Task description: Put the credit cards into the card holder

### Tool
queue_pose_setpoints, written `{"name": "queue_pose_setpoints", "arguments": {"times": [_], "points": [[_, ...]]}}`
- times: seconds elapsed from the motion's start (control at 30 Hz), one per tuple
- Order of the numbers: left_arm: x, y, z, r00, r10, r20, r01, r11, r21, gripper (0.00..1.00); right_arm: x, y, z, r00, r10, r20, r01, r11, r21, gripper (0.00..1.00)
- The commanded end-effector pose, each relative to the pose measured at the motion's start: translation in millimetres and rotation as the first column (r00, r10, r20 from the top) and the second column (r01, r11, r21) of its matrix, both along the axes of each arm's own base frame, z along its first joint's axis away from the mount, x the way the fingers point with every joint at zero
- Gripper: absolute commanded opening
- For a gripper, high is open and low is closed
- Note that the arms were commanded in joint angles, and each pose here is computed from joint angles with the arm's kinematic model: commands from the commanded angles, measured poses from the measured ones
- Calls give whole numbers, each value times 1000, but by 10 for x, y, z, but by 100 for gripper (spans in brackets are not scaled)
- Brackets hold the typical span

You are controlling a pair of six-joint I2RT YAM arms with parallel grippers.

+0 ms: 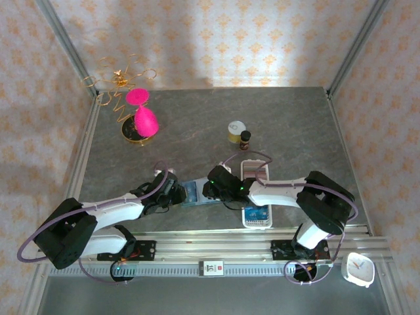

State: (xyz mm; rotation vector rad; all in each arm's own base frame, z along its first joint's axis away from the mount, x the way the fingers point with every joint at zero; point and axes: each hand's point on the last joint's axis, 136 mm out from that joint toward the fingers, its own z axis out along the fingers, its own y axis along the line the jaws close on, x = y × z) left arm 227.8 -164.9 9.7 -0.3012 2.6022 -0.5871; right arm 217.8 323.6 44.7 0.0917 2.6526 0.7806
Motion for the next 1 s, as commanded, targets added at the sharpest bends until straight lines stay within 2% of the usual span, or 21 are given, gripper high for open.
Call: {"name": "queue_pose_setpoints", "arguments": {"times": [0.0, 0.63, 0.73, 0.97], "points": [[-184, 44, -308, 995, -39, -94, 44, 998, 52, 21, 10, -81, -95, 1000, -27, -14, 27, 999, -24, 31], [-165, 25, -236, 996, -28, -79, 31, 999, 29, 22, -54, -126, -317, 998, -24, -63, 17, 994, -112, 37], [-157, 39, -222, 997, -20, -74, 22, 999, 32, 22, -65, -63, -328, 997, -18, -75, 11, 996, -88, 37], [-160, 101, -252, 996, 12, -84, -7, 998, 58, 24, -66, 193, -215, 997, 2, -82, 3, 998, 61, 37]]}}
